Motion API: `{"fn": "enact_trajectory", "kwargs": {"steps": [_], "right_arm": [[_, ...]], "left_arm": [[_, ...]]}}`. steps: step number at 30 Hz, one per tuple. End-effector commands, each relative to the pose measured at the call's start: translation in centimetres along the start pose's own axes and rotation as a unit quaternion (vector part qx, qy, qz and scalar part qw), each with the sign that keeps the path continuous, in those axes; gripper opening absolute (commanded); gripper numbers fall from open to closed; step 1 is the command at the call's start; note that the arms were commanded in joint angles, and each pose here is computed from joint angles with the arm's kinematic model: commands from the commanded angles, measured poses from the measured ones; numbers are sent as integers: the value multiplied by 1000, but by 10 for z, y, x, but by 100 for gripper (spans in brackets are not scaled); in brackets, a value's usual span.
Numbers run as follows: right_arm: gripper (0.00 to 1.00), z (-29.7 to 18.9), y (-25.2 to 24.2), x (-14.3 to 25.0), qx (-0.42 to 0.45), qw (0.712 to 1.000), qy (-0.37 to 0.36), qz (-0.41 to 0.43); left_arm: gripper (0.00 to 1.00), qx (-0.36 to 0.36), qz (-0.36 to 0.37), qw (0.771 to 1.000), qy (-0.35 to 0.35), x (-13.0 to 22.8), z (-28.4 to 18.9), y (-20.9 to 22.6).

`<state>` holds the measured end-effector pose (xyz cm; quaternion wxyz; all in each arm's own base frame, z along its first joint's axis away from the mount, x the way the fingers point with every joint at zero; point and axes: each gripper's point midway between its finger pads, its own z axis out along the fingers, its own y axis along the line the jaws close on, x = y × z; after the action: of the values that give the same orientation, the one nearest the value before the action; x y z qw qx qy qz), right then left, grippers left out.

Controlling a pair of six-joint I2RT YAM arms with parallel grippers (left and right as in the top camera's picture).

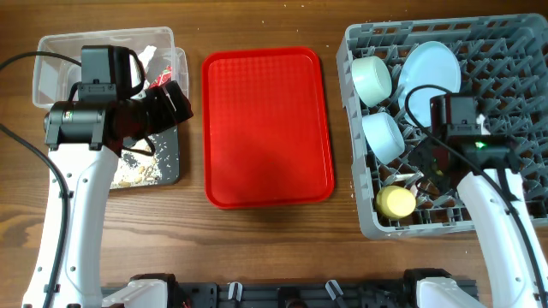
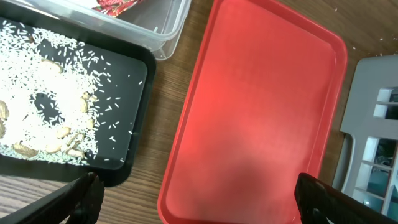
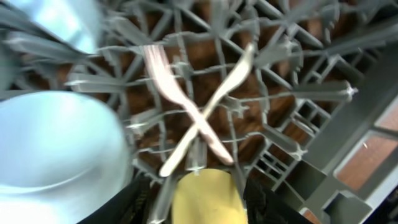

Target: Sort waste into correct bins and load items into the dishwasher rack

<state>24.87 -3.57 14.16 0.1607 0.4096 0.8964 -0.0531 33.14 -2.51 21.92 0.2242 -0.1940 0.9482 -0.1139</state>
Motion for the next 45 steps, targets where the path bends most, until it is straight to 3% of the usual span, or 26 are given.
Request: {"fn": "enact_trajectory", "kwargs": {"steps": [1,3,5,6,9,13,16,18,19,21,24,28,34,45], "right_arm": [[51,-70,13,-17,-85,992,-37,-82],[59,-125,15,-10,-161,972,-57,-160],[75,-187,13,14,-264,927,-85,-252],[100,-209,2,26,-291,920,-93,-245],[100,-238,-22,39,-330,907,-143,-221],[100,-237,-51,27,-275,919,-202,-198],[100,-218,-45,3,-237,924,-236,-183],[100,-205,-15,-5,-278,890,-283,-226],[100,-197,10,-1,-330,845,-323,-269],[100,-171,32,13,-391,795,-366,-285],[100,-112,42,31,-447,767,-396,-236],[100,-55,45,50,-478,750,-406,-210],[100,-57,48,48,-470,724,-447,-235],[100,-56,48,48,-470,725,-446,-235]], "left_arm": [[100,-2,3,1000,-5,-4,-1,0],[100,-2,3,1000,-5,-4,-1,0],[100,-2,3,1000,-5,-4,-1,0],[100,-2,3,1000,-5,-4,-1,0],[100,-2,3,1000,-5,-4,-1,0],[100,-2,3,1000,-5,-4,-1,0],[100,-2,3,1000,-5,-4,-1,0],[100,-2,3,1000,-5,-4,-1,0],[100,-2,3,1000,-5,-4,-1,0],[100,-2,3,1000,-5,-4,-1,0],[100,-2,3,1000,-5,-4,-1,0],[100,-2,3,1000,-5,-4,-1,0],[100,-2,3,1000,-5,-4,-1,0],[100,-2,3,1000,-5,-4,-1,0]]}}
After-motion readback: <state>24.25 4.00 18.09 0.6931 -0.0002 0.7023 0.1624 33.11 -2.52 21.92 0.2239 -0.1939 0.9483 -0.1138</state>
